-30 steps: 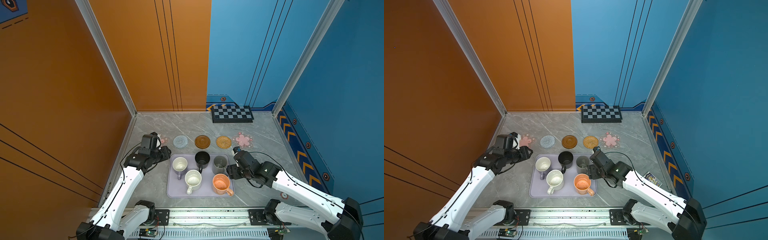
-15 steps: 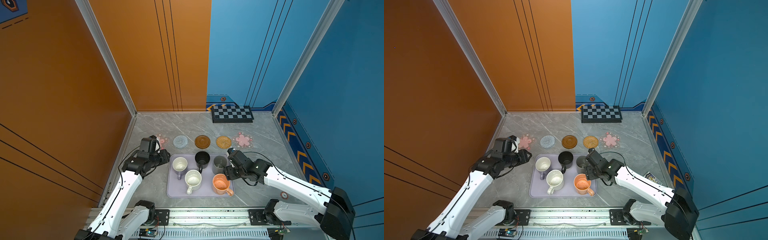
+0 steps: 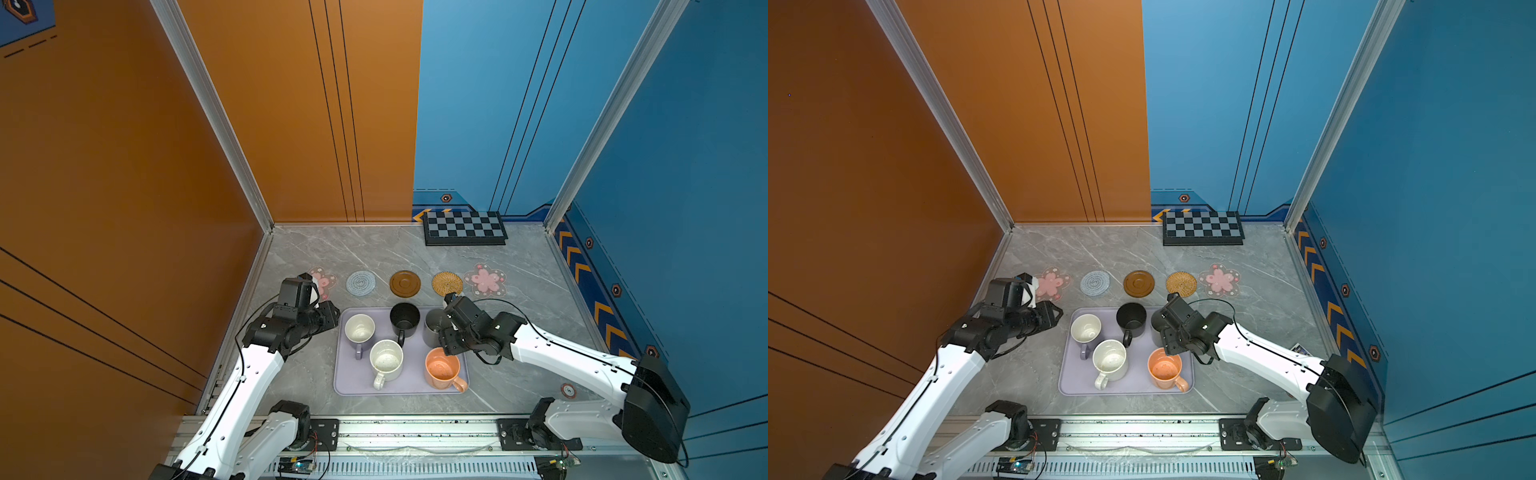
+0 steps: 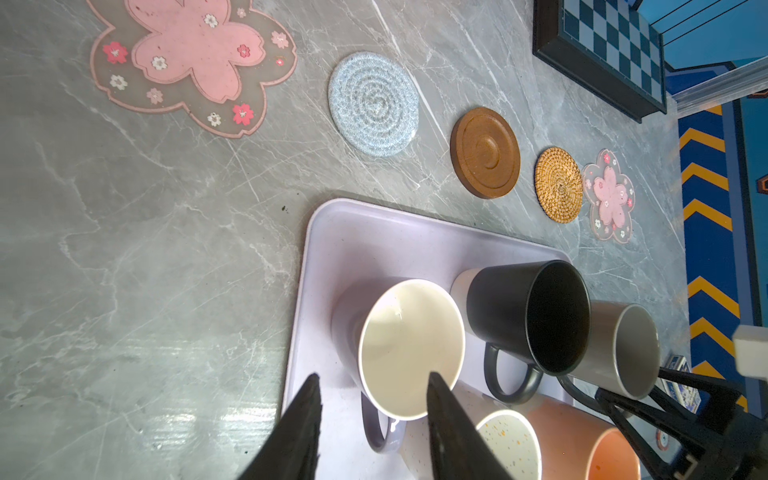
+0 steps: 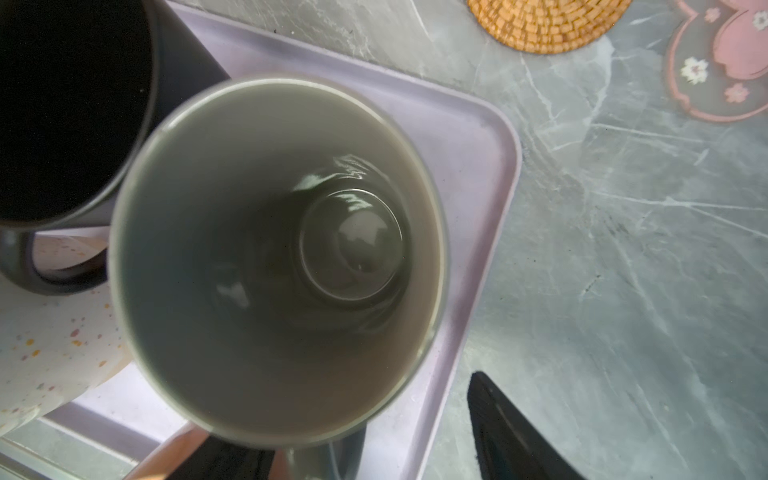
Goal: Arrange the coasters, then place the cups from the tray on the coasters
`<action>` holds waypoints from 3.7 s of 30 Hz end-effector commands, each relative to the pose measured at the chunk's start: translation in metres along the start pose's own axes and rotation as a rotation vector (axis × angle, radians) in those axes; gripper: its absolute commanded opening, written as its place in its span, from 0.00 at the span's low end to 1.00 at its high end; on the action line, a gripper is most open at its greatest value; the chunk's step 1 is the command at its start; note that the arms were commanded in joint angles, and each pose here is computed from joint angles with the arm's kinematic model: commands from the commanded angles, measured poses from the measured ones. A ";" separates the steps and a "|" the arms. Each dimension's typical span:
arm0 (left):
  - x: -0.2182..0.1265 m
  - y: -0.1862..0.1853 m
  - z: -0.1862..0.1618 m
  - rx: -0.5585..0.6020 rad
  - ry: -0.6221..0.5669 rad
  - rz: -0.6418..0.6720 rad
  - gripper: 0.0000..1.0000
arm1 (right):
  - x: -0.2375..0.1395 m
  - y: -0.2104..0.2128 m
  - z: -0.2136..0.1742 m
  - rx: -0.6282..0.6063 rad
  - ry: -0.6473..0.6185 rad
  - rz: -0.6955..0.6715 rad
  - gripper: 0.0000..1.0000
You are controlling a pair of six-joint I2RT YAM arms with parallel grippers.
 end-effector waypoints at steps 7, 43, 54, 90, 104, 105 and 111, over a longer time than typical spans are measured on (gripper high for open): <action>0.001 0.004 -0.006 -0.018 0.013 0.021 0.43 | 0.009 0.009 -0.001 -0.042 0.016 -0.008 0.69; -0.005 0.000 -0.006 -0.025 -0.002 -0.011 0.43 | 0.018 0.002 -0.010 -0.052 0.040 -0.112 0.15; -0.006 0.001 -0.012 -0.022 0.009 -0.016 0.43 | 0.010 -0.005 -0.009 -0.048 0.011 -0.149 0.00; -0.002 0.001 -0.009 -0.009 0.022 -0.008 0.43 | 0.006 -0.012 -0.006 -0.016 -0.009 -0.189 0.30; -0.002 -0.001 -0.007 -0.014 0.023 -0.010 0.43 | 0.011 -0.011 -0.006 -0.031 0.008 -0.181 0.15; -0.002 -0.001 -0.007 -0.014 0.022 -0.010 0.43 | 0.011 -0.011 -0.007 -0.031 0.010 -0.183 0.13; -0.003 -0.002 -0.007 -0.016 0.021 -0.016 0.43 | 0.007 -0.013 -0.008 -0.027 -0.005 -0.179 0.00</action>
Point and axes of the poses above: each gripper's point midway between its finger pads, its own x axis out along the fingers, its own y axis along the line the jaws close on, z = x × y, the point moved 6 cm from there along -x, back along the fingers, and after that the axes turned 4 degrees about x, right-handed, at the moved point
